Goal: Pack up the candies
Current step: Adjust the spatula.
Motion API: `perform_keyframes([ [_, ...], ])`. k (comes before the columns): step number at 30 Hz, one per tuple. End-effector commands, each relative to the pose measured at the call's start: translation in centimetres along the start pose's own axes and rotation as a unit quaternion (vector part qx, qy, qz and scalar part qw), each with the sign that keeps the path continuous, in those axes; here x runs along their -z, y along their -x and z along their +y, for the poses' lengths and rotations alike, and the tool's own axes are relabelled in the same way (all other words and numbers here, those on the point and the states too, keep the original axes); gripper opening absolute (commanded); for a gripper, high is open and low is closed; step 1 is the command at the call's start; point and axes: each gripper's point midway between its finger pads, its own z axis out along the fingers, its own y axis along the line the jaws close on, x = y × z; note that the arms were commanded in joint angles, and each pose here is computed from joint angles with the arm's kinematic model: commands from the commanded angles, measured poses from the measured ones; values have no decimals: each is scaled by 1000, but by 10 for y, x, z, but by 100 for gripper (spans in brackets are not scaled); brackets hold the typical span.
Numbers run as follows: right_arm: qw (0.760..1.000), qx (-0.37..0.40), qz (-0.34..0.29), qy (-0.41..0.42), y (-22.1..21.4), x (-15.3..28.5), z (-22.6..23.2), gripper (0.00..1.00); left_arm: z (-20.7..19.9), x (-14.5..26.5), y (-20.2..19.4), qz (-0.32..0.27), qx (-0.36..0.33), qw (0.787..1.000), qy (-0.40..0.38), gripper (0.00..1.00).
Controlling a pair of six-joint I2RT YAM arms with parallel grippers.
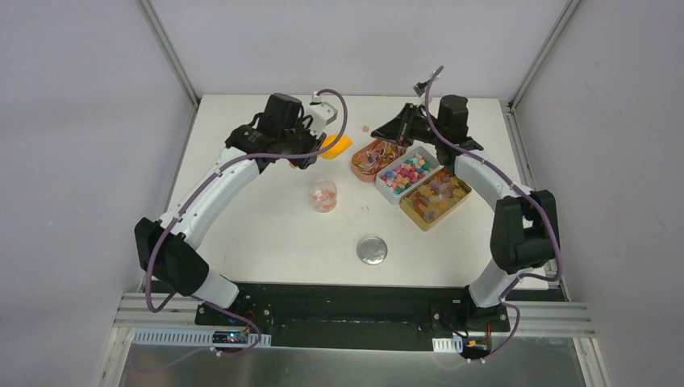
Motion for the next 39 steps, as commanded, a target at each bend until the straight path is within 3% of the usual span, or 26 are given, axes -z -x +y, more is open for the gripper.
perform_keyframes([
  [1, 998, 20, 11, 62, 0, -17, 32, 1, -3, -11, 52, -88, -39, 995, -25, 0],
  [6, 996, 17, 46, 79, -20, -38, 35, 0, -9, -31, 57, -101, -43, 993, -48, 0],
  [17, 996, 28, 81, 25, -43, -52, -18, 0, -27, -19, 92, -215, -73, 970, -89, 0],
  [32, 997, 36, 3, 64, 11, -17, 30, 0, -19, -43, 67, -178, -85, 978, -71, 0],
  [39, 998, 9, 0, 60, 16, -30, 11, 0, -34, -36, 79, -196, -81, 970, -115, 0],
])
